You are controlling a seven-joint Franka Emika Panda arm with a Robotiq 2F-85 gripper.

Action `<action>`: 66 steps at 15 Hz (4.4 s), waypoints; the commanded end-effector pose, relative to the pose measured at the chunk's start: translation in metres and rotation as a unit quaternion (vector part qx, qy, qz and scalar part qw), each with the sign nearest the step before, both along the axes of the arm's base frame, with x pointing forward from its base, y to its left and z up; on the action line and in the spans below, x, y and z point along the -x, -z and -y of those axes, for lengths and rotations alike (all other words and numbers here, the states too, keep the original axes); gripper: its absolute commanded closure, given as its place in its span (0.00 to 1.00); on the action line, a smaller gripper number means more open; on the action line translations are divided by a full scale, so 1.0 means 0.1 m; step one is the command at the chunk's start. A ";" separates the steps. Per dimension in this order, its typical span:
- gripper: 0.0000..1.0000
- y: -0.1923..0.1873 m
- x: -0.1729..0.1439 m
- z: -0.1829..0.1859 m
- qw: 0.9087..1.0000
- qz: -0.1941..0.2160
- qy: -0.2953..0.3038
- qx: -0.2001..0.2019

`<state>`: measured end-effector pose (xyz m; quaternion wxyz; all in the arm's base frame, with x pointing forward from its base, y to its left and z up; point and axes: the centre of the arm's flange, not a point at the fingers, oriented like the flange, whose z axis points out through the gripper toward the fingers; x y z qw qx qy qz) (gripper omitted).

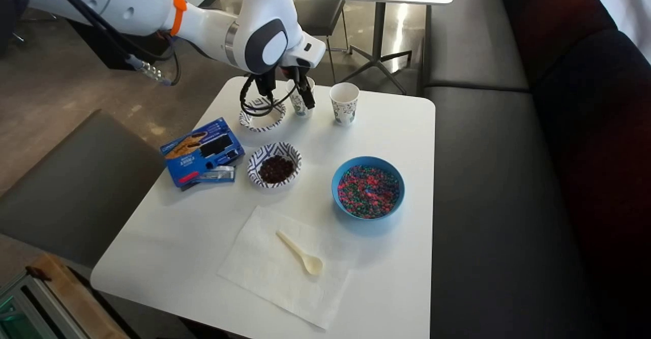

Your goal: Move the coffee cup to the right side of the table

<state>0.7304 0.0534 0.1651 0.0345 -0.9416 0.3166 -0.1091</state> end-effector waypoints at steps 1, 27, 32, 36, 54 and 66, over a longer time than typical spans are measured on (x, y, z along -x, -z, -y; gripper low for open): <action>0.38 0.19 -0.20 -0.04 1.000 0.021 -0.008 -0.008; 0.99 -0.99 1.87 0.10 0.968 -0.024 0.249 0.005; 0.99 -0.93 2.68 0.34 0.926 -0.022 0.377 0.030; 0.99 -0.89 3.24 0.80 0.882 -0.016 0.467 0.059; 0.99 -0.32 2.95 1.29 0.838 0.006 0.538 0.093; 0.99 0.10 3.02 1.48 0.806 0.045 0.585 0.077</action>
